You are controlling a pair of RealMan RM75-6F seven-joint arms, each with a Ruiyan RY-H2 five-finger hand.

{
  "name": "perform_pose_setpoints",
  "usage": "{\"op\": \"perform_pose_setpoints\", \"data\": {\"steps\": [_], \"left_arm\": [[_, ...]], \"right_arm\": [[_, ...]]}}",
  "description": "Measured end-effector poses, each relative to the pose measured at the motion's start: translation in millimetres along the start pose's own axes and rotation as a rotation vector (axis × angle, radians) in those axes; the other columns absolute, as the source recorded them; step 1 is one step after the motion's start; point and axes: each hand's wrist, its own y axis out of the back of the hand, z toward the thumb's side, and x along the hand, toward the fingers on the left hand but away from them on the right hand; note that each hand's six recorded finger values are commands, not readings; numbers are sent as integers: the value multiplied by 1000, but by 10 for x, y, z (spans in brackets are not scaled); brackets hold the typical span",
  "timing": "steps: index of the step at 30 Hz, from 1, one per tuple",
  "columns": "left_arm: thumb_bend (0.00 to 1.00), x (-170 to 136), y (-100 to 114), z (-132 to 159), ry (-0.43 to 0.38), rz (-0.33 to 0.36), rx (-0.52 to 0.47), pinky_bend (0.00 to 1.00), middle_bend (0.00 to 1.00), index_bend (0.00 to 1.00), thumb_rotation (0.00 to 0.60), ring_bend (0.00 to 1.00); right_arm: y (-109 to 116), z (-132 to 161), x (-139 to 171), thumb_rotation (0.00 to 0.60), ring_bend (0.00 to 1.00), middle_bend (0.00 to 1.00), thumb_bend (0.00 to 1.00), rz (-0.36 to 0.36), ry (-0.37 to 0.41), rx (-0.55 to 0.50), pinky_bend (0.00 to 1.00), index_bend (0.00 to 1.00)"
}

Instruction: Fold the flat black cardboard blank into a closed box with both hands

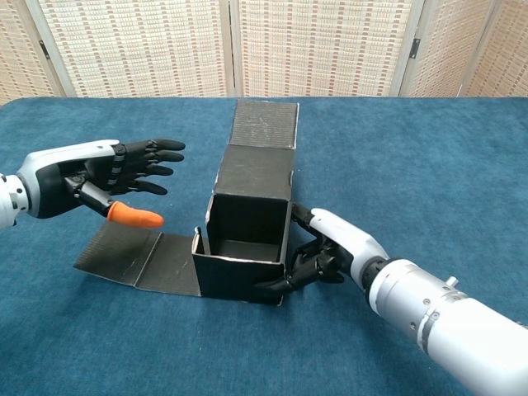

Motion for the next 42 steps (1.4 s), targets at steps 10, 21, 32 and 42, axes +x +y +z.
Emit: {"op": "perform_pose_setpoints", "data": {"steps": [10,21,32,42], "left_arm": [[185,-27,64,-8,-6,32,-4,173,0,2,600,10],[251,-204,359,220,-129,243,121,880,656,612,600,841],[256,-281,-156,299,-150,-132,302,890,547,525,600,872],[276,17,-6,87,-131,-4,538,884,363,317,600,837]], "right_arm": [[31,49,-188,600,760,492,215,-70,29,0,1000,375],[394,372,-452,600,778,590,256,-131,65,-228,1000,483],[824,877,-448,600,778,590,257,-104,199,-448,1000,483],[937,737,-157,600,778,581,257,-44,182,-509,1000,483]]}}
